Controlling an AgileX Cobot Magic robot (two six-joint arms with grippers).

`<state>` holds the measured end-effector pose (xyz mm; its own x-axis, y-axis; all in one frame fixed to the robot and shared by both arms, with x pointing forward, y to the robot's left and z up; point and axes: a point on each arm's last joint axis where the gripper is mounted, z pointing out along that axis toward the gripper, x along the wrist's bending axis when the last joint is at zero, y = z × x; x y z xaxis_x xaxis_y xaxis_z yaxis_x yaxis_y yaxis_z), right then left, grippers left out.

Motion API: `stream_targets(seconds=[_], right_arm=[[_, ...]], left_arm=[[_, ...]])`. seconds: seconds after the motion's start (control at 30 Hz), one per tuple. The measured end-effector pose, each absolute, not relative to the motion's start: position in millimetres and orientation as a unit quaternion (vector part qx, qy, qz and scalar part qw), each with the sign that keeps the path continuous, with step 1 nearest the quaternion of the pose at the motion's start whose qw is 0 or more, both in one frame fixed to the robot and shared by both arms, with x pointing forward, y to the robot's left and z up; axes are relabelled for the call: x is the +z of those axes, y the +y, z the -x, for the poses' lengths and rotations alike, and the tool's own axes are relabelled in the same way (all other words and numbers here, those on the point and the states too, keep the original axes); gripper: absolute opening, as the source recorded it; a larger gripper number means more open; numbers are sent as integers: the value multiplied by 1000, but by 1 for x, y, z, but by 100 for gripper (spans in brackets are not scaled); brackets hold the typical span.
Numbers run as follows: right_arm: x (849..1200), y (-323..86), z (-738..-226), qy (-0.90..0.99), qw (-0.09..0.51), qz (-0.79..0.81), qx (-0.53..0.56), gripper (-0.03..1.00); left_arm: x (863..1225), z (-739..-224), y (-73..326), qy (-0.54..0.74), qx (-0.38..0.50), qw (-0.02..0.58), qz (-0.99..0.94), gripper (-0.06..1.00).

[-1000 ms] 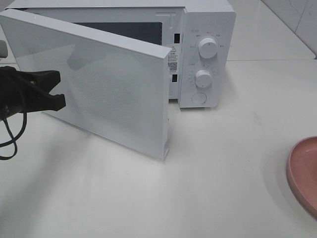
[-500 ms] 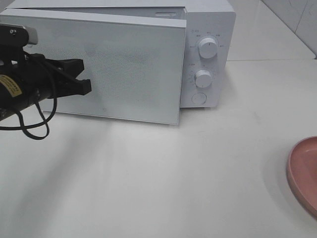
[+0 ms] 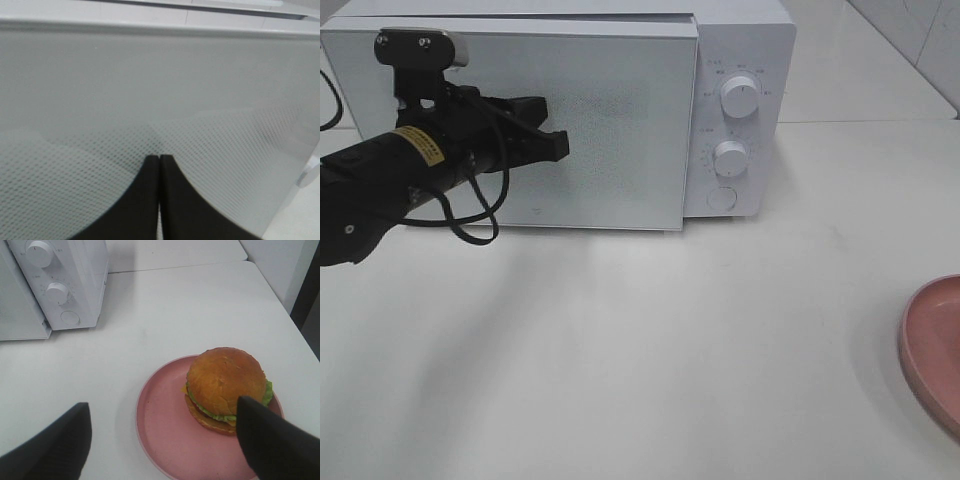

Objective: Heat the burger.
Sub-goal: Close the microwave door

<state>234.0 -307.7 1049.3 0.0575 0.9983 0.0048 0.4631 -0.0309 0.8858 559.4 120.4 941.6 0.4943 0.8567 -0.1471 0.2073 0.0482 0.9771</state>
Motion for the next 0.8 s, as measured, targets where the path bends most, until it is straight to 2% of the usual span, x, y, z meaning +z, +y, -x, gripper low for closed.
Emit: stream_targets(seconds=[0.2,0.8], right_arm=[[1049,-308,-234,586,375,-623,357,77],[1049,-308,-234,586,375,-623,357,77]], left_arm=[[942,-568,98,401,267,595,-643,0],[940,-589,68,376,269,583,-668,0]])
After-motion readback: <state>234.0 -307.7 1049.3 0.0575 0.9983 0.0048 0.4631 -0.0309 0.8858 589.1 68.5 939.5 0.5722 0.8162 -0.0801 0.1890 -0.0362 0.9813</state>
